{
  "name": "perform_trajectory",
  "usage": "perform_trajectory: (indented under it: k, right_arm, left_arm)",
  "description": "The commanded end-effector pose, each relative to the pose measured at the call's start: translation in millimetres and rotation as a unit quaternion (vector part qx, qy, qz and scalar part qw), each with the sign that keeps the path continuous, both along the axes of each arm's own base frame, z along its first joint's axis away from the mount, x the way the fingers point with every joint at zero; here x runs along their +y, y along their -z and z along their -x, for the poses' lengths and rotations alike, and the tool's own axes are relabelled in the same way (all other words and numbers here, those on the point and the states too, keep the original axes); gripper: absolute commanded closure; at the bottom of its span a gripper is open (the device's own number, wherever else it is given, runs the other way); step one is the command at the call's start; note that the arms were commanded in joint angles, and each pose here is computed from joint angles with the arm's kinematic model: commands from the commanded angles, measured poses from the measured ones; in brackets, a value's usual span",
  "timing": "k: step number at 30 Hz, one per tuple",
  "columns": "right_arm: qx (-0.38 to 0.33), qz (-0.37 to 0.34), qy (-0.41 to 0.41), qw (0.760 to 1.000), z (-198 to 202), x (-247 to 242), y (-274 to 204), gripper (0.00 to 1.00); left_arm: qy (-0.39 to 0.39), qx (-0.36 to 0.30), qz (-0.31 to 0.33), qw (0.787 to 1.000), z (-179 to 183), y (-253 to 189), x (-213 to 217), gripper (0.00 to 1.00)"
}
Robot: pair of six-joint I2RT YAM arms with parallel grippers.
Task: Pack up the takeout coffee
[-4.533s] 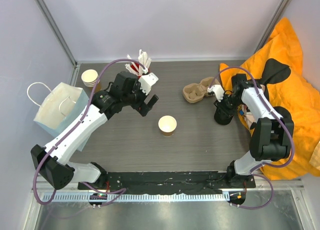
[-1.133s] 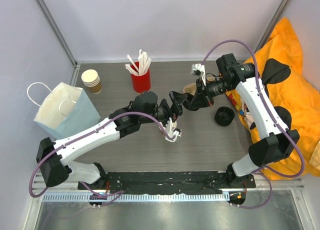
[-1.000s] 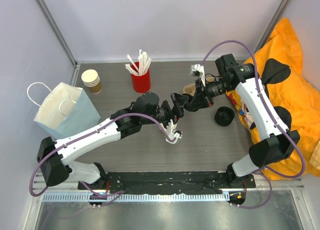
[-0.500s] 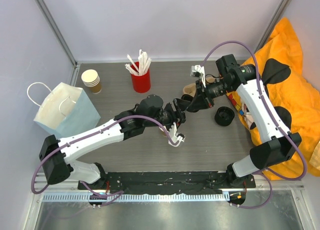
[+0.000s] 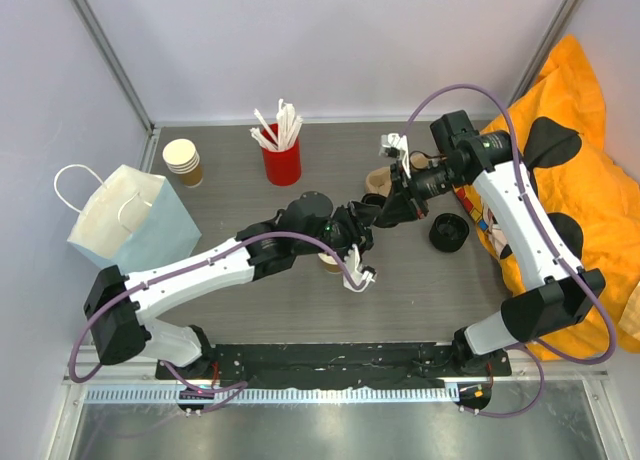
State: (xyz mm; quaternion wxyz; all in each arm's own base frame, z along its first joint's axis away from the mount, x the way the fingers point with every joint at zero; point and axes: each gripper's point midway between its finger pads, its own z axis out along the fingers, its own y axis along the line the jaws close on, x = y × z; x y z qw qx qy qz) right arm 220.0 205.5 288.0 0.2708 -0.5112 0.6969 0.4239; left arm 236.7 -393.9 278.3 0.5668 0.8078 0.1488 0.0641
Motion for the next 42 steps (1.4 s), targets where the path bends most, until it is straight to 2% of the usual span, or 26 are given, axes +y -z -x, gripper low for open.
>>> perform_trajectory:
  k: [1,5,7,8,10,11,13,14,15,17,20,24,26,27,28,29,30,31,34,35,36,38,39,40,41,42]
  right_arm:
    - [0.046,0.002,-0.008,0.999,35.2,-3.3,-8.8,0.86]
    - [0.041,0.007,-0.005,0.999,35.1,-2.5,-6.7,0.86]
    - [0.036,0.010,-0.004,0.999,35.9,-3.0,-7.3,0.82]
    - [0.032,0.012,-0.002,0.999,35.0,-3.9,-8.1,0.70]
    - [0.011,0.012,0.001,1.000,34.1,-5.1,-16.3,0.59]
    - [0.000,0.013,0.005,1.000,33.0,-6.3,-21.0,0.50]
    - [-0.038,0.010,0.029,0.999,26.0,-10.3,-37.9,0.42]
    - [-0.065,0.006,0.042,0.997,17.9,-10.9,-46.5,0.36]
    - [-0.083,0.011,0.071,0.994,11.2,-15.1,-56.7,0.33]
    - [-0.130,0.009,0.103,0.986,5.9,-21.6,-75.3,0.24]
    - [-0.213,-0.003,0.170,0.962,-11.3,-32.5,-110.5,0.15]
    - [-0.279,-0.001,0.255,0.926,-25.5,-54.1,-139.1,0.09]
    - [-0.306,0.004,0.293,0.906,-30.4,-67.1,-148.1,0.08]
    - [-0.306,0.011,0.299,0.904,-32.2,-69.8,-143.3,0.08]
    - [-0.313,0.016,0.306,0.899,-34.2,-72.9,-141.1,0.07]
    - [-0.326,0.018,0.317,0.891,-37.2,-77.3,-142.9,0.06]
    - [-0.321,0.026,0.315,0.893,-35.8,-78.5,-131.9,0.05]
    - [-0.322,0.032,0.312,0.893,-35.8,-79.3,-126.8,0.05]
    - [-0.309,0.052,0.288,0.905,-36.6,-76.3,-96.1,0.05]
    - [-0.303,0.057,0.277,0.910,-35.4,-74.6,-87.7,0.05]
    - [-0.299,0.062,0.257,0.917,-34.4,-70.6,-76.4,0.05]
    - [-0.287,0.058,0.241,0.925,-34.1,-64.8,-67.6,0.05]
    - [-0.280,0.052,0.227,0.931,-31.1,-59.6,-62.8,0.05]
    - [-0.278,0.048,0.220,0.934,-29.9,-56.3,-61.3,0.05]
    - [-0.283,0.042,0.216,0.934,-29.8,-53.9,-63.1,0.05]
    - [-0.281,0.041,0.214,0.935,-30.2,-51.7,-61.7,0.05]
  left_arm:
    - [-0.001,-0.004,0.018,1.000,-0.6,-11.4,-8.4,0.66]
    - [-0.005,-0.005,0.017,1.000,-0.1,-10.2,-11.4,0.82]
    - [-0.017,0.002,0.022,1.000,-2.2,-11.6,-11.1,0.90]
    - [-0.020,0.005,0.028,0.999,-1.4,-16.4,-12.8,0.91]
    - [-0.048,0.015,0.037,0.998,-7.5,-21.5,-10.5,0.94]
    - [-0.067,0.034,0.054,0.996,-10.5,-30.6,-9.5,0.95]
    - [-0.115,0.058,0.054,0.990,-20.2,-33.4,0.0,0.96]
    - [-0.135,0.090,0.074,0.984,-21.1,-45.8,2.2,0.95]
    - [-0.162,0.113,0.053,0.979,-22.8,-35.1,11.2,0.95]
    - [-0.207,0.160,0.061,0.963,-23.3,-33.4,23.2,0.93]
    - [-0.252,0.213,0.057,0.942,-17.2,-27.3,42.5,0.90]
    - [-0.310,0.299,0.052,0.901,-1.4,-10.1,71.1,0.87]
    - [-0.332,0.319,0.065,0.885,-0.5,-10.1,82.9,0.86]
    - [-0.341,0.331,0.068,0.877,0.2,-8.8,87.6,0.85]
    - [-0.366,0.355,0.085,0.856,-5.1,-6.7,95.2,0.84]
    - [-0.380,0.365,0.095,0.845,-8.8,-8.5,99.2,0.84]
    - [-0.394,0.374,0.101,0.833,-12.3,-7.8,103.3,0.85]
    - [-0.416,0.395,0.121,0.810,-19.3,-9.6,108.9,0.85]
    - [-0.449,0.447,0.147,0.760,-33.9,-16.1,115.7,0.87]
    - [-0.465,0.480,0.156,0.727,-32.4,-12.3,117.1,0.87]
    - [-0.465,0.496,0.171,0.713,-38.7,-20.1,112.4,0.87]
    - [-0.456,0.559,0.205,0.661,-46.3,-24.7,105.5,0.86]
    - [-0.449,0.581,0.217,0.643,-52.6,-26.6,100.5,0.87]
    - [-0.452,0.606,0.238,0.610,-63.5,-27.6,104.6,0.86]
    - [-0.413,0.647,0.240,0.594,-61.5,-34.3,92.2,0.85]
    - [-0.403,0.684,0.251,0.554,-62.0,-36.6,86.9,0.84]
